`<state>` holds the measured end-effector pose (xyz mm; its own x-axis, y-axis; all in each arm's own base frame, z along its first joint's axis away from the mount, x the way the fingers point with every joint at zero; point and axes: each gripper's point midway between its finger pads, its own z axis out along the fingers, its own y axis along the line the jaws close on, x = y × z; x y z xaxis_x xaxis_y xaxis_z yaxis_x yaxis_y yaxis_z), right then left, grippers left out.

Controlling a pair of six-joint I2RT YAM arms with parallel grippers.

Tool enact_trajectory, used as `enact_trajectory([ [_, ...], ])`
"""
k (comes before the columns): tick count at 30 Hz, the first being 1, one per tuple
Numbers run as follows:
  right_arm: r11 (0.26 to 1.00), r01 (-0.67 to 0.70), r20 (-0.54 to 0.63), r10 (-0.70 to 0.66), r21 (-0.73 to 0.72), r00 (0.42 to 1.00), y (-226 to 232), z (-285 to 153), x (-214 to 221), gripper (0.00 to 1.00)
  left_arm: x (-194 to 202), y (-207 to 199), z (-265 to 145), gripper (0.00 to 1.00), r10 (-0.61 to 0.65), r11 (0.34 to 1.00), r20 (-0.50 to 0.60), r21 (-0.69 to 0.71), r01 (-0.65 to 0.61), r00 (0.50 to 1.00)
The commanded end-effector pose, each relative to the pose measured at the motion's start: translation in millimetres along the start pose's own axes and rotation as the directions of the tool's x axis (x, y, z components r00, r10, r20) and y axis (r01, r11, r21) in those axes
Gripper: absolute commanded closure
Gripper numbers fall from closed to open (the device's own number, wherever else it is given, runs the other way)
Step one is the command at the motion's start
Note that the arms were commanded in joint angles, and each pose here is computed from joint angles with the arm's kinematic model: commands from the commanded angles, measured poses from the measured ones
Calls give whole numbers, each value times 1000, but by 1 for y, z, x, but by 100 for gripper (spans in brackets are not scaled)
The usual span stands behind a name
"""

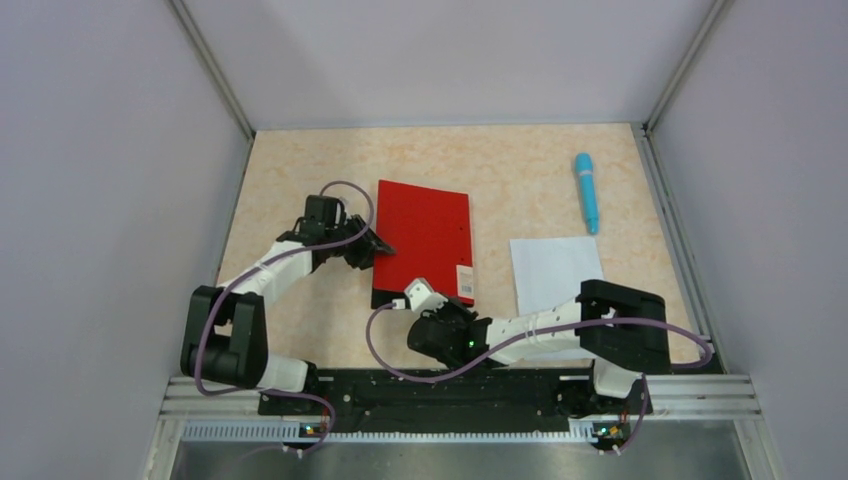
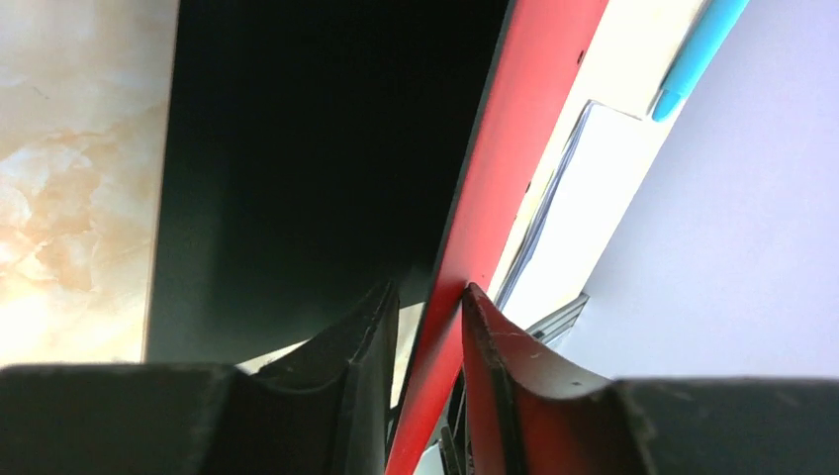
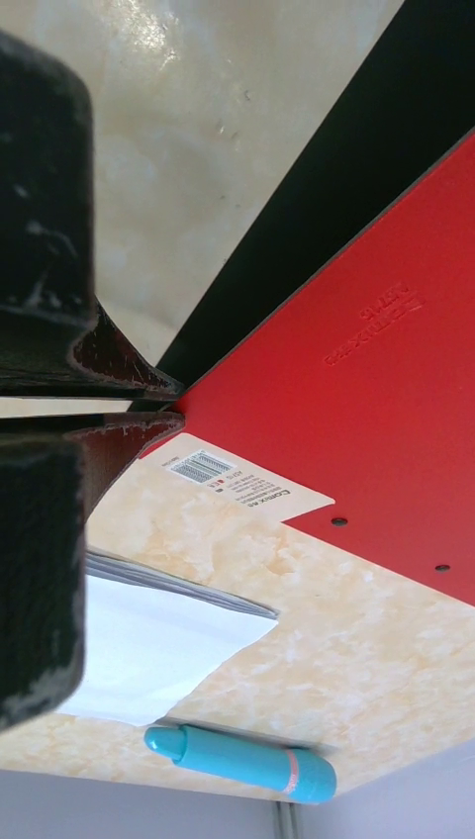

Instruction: Put the files into the folder

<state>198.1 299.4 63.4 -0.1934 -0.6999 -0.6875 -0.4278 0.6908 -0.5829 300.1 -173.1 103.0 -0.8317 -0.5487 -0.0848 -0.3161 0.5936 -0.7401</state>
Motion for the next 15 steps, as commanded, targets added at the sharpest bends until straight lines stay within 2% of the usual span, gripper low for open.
enact_trajectory([
  [1,996,-91,50,92,-26,995,-1,-8,-18,100,-1,-17,2,69,66,997,-4,52,-65,998],
  [4,996,-81,51,83,-29,995,-1,-8,-18,100,4,-19,5,78,80,996,-16,46,-79,997],
  [8,997,-79,56,80,-28,995,-3,-10,-19,100,7,-24,5,100,98,995,-18,37,-97,995],
  [10,996,-84,58,85,-24,995,-6,-11,-19,94,6,-28,3,100,125,992,-12,22,-125,992],
  [11,996,-86,60,88,-25,994,-7,-12,-18,82,6,-28,2,100,136,991,-6,5,-136,991],
  [12,995,-93,62,94,-28,994,-8,-13,-19,75,5,-29,0,100,148,989,1,-9,-148,989],
  [13,995,-97,63,99,-33,993,-9,-14,-20,58,4,-29,-3,100,159,987,9,-23,-159,987],
  [15,993,-103,62,106,-51,992,-10,-18,-22,29,1,-28,-10,100,175,983,26,-64,-173,984],
])
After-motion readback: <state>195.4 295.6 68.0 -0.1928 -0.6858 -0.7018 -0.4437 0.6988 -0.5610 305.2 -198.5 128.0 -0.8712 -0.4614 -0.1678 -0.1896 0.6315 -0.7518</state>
